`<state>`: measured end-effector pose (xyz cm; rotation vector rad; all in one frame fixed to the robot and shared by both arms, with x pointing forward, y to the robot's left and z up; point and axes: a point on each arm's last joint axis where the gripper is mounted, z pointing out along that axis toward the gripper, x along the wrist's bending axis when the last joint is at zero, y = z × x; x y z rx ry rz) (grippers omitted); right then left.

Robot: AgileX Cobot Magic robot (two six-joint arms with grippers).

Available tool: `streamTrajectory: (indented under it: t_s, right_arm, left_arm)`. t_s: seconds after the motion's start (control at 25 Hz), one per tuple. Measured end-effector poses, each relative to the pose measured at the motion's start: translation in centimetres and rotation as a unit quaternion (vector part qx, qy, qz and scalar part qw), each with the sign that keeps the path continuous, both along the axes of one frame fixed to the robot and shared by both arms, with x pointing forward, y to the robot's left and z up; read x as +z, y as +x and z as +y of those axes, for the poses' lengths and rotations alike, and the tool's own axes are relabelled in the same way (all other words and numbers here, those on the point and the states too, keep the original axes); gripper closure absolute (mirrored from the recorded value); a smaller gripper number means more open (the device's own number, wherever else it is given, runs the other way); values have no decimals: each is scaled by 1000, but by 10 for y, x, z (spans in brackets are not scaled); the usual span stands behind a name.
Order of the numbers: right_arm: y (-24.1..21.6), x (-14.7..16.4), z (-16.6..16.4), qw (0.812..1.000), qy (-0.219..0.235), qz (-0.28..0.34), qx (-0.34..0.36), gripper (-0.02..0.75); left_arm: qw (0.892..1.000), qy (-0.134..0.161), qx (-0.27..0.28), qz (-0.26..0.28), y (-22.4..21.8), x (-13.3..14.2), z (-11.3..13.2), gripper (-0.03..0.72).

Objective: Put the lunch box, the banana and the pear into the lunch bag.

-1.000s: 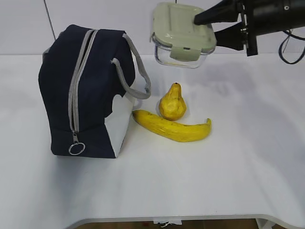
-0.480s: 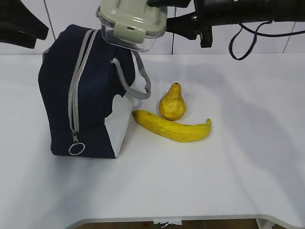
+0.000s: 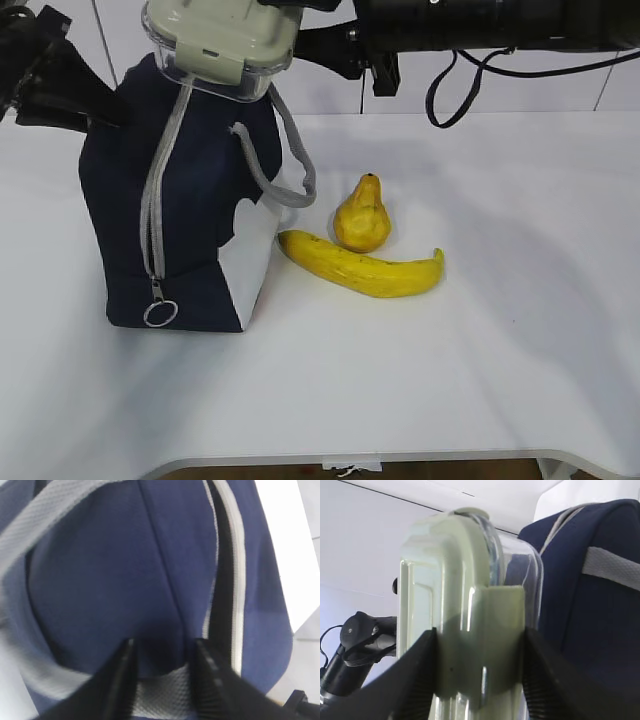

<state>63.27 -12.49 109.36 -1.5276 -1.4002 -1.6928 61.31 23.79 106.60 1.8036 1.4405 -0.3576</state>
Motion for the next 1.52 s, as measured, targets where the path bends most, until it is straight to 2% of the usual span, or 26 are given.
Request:
streamTrajectory:
  t_s: [0.12,0.2,0.36,0.6,0.84,1.08,1.28,1.52]
  right_arm:
    - [-1,0,5,1000,-4,-6,-4,362]
    - [-2,-1,10,1000,-9,-11,-3,362]
    - [-6,-2,20,999,-22,-28,6,362]
    - [-1,-17,20,996,-78,-38,-1,362]
    - [7,-38,14,982,-176,-62,-20,362]
    - [12,-49,18,980,-188,-53,-33,363]
    - [7,-68,43,981,-190,-37,-6,363]
    - [5,-82,71,987,-158,-13,28,363]
  left_arm:
    - [1000,1,-15,-4,-1,0,-1,617]
    - [1000,2,-20,-8,-2,0,-1,667]
    - [1000,2,-22,-10,-2,0,-1,674]
    - [1000,2,-23,-10,-2,0,-1,675]
    - [1000,2,-24,-13,-1,3,-1,675]
    - [1000,-3,-25,-15,-3,6,-1,676]
    - [999,-20,-22,-17,-2,8,-3,676]
    - [999,-25,-26,-22,-2,9,-4,676]
